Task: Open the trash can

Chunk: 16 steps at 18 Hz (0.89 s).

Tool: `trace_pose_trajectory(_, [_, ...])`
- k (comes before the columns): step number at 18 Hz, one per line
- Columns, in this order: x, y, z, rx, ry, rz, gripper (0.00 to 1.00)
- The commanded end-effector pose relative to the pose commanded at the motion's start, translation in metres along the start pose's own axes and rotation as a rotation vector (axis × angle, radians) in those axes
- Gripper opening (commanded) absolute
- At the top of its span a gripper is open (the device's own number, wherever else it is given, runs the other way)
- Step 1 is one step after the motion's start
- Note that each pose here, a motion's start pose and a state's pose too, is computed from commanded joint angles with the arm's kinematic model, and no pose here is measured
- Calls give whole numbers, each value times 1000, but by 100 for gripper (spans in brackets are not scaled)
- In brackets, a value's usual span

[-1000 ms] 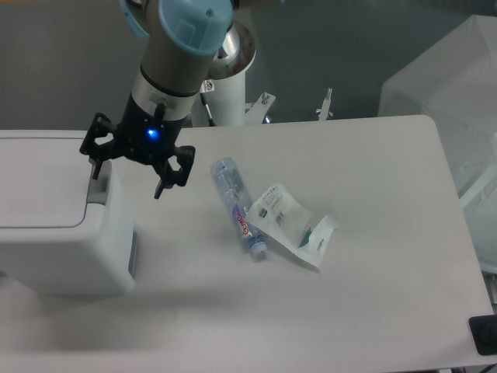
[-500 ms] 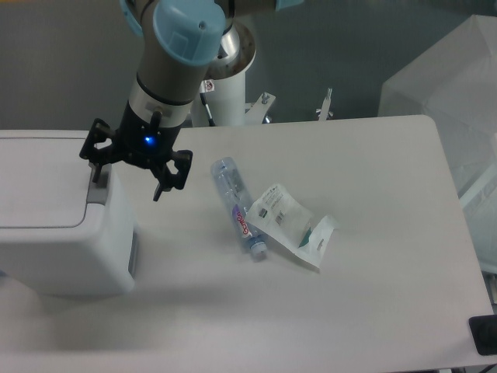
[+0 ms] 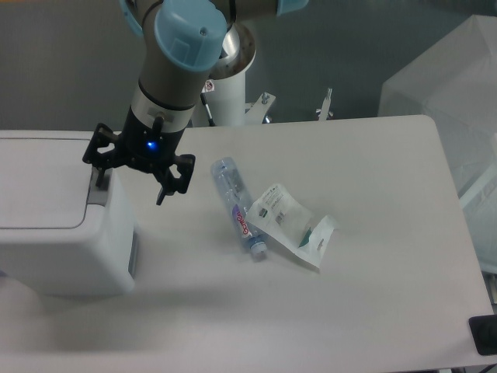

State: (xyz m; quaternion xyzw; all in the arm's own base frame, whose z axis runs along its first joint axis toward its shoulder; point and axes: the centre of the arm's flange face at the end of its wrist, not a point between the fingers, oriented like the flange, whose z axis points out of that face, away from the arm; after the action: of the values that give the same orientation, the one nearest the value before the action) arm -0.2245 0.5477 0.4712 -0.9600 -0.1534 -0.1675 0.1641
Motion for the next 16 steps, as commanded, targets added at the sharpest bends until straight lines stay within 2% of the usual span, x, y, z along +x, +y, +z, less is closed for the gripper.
trace_pose_trajectory(5, [-3,2,0,-15,-32,-3,100])
trace_pose_trajectory(10, [0,-5,-19,21,-48,13,100])
trace_pose_trajectory(14, [-21,-11,-44,66,-81,7,100])
trace_pose_trajectory(16, [-42,-9,-57,86,-122,1,100])
